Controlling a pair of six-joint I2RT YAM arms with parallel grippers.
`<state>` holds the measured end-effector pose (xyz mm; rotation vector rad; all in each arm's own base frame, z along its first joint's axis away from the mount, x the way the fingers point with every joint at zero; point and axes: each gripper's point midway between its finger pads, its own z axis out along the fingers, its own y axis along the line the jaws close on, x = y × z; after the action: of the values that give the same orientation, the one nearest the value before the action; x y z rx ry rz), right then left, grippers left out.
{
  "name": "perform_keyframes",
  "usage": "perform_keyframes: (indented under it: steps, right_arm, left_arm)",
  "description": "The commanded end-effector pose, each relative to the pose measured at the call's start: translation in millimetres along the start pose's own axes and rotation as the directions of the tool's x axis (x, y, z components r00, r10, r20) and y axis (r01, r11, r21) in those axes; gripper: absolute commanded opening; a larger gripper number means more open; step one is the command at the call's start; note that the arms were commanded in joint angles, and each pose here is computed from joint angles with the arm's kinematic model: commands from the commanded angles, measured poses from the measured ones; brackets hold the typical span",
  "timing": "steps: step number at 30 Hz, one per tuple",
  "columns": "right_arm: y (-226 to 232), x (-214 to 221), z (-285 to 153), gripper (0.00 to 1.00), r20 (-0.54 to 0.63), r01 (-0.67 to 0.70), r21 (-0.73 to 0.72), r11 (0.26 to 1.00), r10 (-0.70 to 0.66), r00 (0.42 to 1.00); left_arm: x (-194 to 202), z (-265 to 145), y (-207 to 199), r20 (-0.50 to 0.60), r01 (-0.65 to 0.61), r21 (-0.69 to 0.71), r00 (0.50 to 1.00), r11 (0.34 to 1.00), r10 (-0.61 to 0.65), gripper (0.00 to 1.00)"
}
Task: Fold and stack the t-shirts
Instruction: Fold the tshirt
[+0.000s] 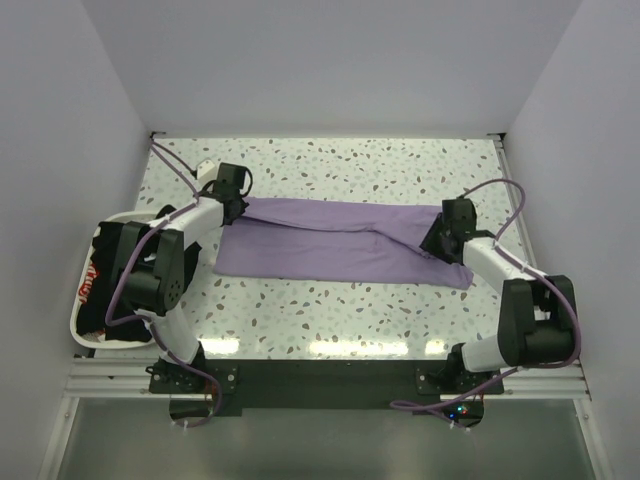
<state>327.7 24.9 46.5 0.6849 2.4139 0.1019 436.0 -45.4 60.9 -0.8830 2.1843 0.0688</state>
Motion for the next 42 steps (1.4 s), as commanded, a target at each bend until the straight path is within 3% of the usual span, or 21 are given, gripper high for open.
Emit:
perform_keyframes:
  steps: [1, 11, 14, 19, 31, 42]
  right_arm:
    - [8, -9, 6, 0.45, 0.037, -0.026, -0.032, 0.999, 0.027, 0.999]
    - [4, -5, 16, 0.48, 0.031, -0.03, -0.014, 0.999, 0.03, 0.999]
    - [5, -7, 17, 0.43, 0.033, -0.03, -0.016, 0.999, 0.031, 0.999]
    - [5, -15, 14, 0.01, 0.049, -0.023, -0.003, 1.0, 0.023, 0.999]
    - [-1, -66, -37, 0.0, 0.157, 0.039, 0.096, 0.995, -0.054, 0.986]
    - [-8, -65, -53, 0.0, 0.177, 0.049, 0.099, 0.994, -0.066, 0.982]
  left_arm:
    - [-15, -2, -7, 0.039, 0.014, 0.021, 0.999, 1.0, -0.014, 0.0]
    - [-13, 2, -4, 0.032, 0.01, 0.014, 0.999, 1.0, -0.01, 0.0]
    - [-12, 3, -4, 0.03, 0.011, 0.014, 0.999, 1.0, -0.011, 0.0]
    - [-11, 5, -3, 0.027, 0.006, 0.01, 1.0, 1.0, -0.006, 0.0]
    - [-22, 2, 0, 0.042, 0.008, 0.004, 0.999, 1.0, -0.008, 0.0]
    - [-20, -2, 6, 0.038, 0.015, 0.0, 0.999, 1.0, -0.015, 0.0]
